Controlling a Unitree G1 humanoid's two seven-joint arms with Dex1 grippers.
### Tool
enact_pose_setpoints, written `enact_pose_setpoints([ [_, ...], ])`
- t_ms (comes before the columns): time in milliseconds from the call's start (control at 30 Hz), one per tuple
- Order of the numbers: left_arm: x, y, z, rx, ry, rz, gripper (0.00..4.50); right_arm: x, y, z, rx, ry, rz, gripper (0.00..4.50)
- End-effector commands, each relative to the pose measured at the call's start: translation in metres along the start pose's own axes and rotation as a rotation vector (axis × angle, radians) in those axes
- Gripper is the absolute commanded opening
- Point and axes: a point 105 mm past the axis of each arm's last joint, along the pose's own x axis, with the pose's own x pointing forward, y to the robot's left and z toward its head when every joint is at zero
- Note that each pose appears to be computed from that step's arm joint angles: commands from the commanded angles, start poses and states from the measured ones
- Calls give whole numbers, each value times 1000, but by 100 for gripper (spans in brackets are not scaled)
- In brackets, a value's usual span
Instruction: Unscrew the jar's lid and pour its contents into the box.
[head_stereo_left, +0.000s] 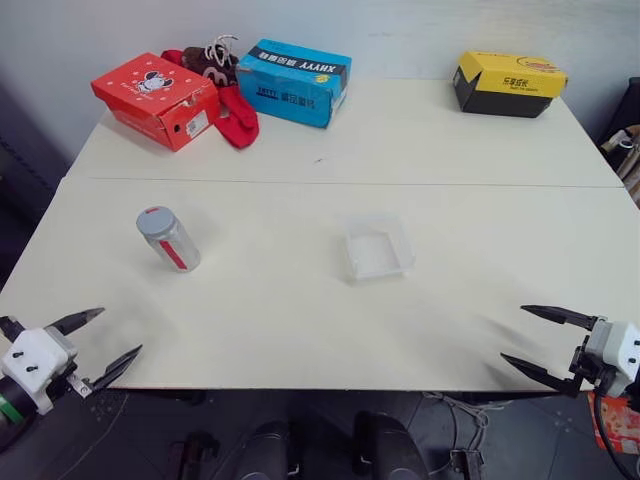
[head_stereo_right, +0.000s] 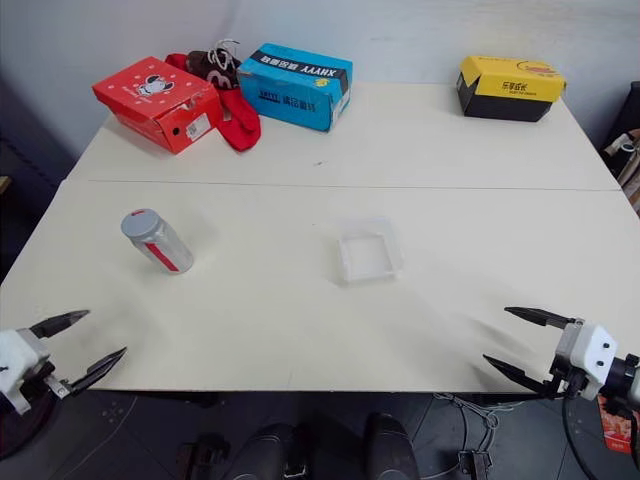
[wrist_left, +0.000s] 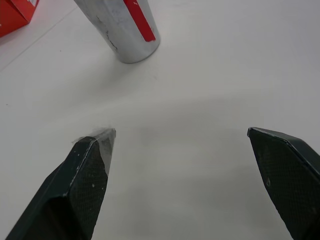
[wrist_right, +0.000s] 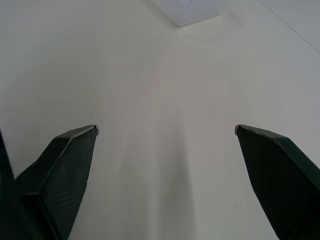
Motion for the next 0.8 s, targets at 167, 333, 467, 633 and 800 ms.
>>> enact_pose_setpoints([
  [167, -17, 18, 11, -180, -110, 175, 447, 29, -11, 40, -24, -225, -63, 450],
  [333, -49, 43, -14, -323, -90, 560, 447, 58, 1, 86, -42, -514, -81, 450],
  [467, -63, 42, -27, -427, -68, 740, 447, 69, 16, 100, -98, -621, -20, 450],
  [633, -42, 25, -4, -480, -147, 705, 447, 73, 17, 99, -77, -642, 26, 450],
  [800, -9, 5, 36, -463, -234, 685, 447, 74, 16, 91, -41, -617, 49, 450],
])
